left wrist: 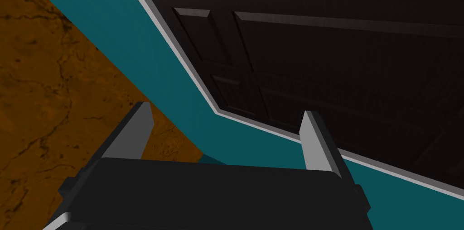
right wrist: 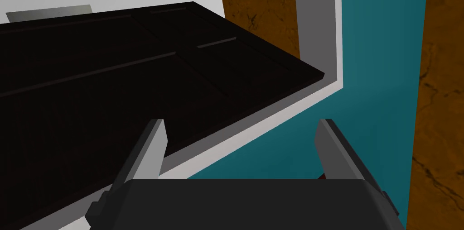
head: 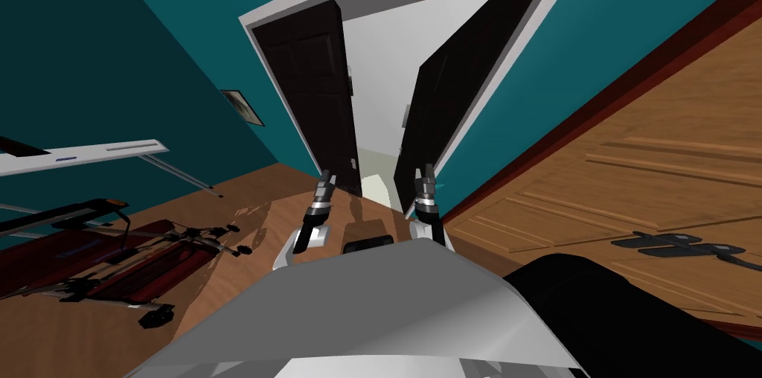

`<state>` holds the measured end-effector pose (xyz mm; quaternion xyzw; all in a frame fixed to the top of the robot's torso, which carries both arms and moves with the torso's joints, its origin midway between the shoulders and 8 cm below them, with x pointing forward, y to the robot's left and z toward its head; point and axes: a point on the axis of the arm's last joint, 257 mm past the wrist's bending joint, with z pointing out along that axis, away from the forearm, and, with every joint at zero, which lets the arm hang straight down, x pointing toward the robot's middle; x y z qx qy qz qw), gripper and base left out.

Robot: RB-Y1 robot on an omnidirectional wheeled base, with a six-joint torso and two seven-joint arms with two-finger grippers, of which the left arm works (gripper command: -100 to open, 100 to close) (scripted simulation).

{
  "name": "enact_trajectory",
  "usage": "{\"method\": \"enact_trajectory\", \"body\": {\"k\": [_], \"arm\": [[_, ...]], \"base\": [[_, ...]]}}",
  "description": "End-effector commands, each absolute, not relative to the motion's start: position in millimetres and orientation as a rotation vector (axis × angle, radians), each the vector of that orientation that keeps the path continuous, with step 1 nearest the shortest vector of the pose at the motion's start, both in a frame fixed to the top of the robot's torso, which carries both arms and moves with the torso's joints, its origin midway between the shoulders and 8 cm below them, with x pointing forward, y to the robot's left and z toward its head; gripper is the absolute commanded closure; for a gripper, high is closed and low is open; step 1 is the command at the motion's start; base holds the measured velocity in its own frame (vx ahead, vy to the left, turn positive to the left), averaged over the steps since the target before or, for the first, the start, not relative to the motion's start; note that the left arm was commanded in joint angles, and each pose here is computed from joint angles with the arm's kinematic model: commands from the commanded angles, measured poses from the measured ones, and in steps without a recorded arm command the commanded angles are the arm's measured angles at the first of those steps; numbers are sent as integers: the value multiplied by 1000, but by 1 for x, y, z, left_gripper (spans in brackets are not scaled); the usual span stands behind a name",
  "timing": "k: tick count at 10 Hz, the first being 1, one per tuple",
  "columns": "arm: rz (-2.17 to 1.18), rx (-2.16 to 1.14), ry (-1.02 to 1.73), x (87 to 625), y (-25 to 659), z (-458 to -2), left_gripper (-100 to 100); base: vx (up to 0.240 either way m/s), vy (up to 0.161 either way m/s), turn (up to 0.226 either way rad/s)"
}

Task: Push the door open

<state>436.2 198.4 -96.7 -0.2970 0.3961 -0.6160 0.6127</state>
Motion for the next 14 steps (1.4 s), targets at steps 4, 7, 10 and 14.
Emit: {"method": "enact_trajectory", "body": {"k": [4,7,10,14], "arm": [[-1444,-716,969,450,186,-130,-100],[-1465,-737,1012,458,175,-154,-100],[-1475,-755,1046,463,167,-172,-100],[-1493,-791,1116,470,153,-209,-100]], "base": [[67,45,-13],[104,68,-19],[68,41,-10],[95,66,-18]]}}
